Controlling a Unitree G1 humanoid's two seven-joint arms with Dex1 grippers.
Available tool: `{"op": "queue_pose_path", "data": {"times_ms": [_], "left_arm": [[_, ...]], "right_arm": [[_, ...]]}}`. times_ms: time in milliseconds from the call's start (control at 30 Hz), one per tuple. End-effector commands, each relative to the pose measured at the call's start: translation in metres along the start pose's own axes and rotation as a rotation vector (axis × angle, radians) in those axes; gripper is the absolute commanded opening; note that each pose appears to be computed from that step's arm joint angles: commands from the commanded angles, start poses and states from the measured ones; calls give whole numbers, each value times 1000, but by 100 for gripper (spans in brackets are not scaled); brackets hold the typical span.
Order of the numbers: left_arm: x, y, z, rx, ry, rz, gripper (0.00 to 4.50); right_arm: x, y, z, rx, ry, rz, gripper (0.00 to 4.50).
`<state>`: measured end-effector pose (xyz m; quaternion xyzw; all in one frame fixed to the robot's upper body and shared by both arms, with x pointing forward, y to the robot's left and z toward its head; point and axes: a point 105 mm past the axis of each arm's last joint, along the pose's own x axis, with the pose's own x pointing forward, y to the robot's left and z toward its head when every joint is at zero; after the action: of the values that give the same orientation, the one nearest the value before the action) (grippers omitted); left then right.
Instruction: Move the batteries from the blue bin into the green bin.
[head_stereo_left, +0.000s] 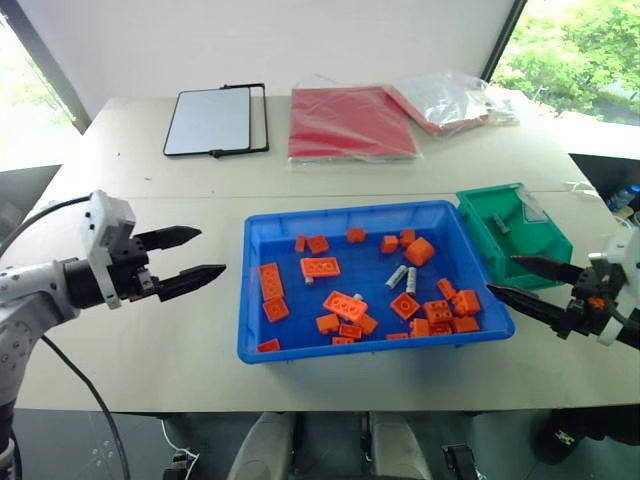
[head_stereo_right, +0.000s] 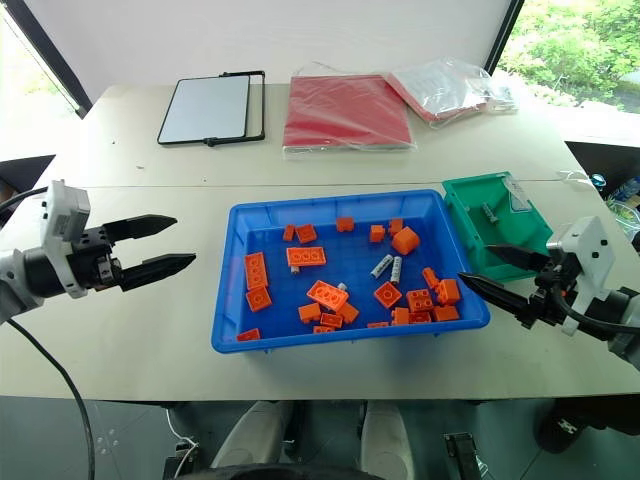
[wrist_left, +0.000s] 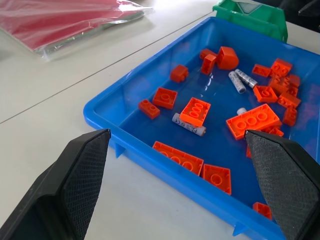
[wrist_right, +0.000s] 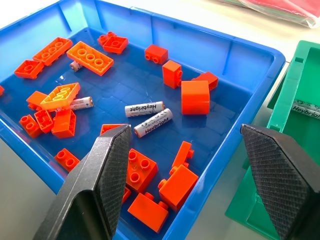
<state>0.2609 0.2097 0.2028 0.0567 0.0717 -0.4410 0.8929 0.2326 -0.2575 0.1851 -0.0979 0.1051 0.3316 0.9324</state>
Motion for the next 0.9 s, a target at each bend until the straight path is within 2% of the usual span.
{"op": "queue_pose_path", "data": {"times_ms": [33, 367, 500, 567, 600, 800, 900], "left_arm": [[-1, -5, 10, 69, 1, -8, 450], [6, -13, 9, 53, 4, -30, 450], [12, -20, 7, 28, -4, -49, 450], [13, -26, 2, 26, 21, -77, 450], [13, -28, 2, 25, 25, -84, 450], [12, -27, 12, 43, 16, -104, 450], [12, -28, 15, 63, 15, -117, 450]], "right_arm": [[1, 2, 8, -26, -17, 1, 356], [3, -3, 10, -44, -4, -9, 356], [12, -4, 26, -60, -31, 33, 356], [19, -1, 34, -63, -45, 78, 412], [24, 2, 37, -84, -44, 104, 445], [75, 23, 59, -199, -89, 247, 448], [113, 44, 67, -230, -113, 361, 448]]}}
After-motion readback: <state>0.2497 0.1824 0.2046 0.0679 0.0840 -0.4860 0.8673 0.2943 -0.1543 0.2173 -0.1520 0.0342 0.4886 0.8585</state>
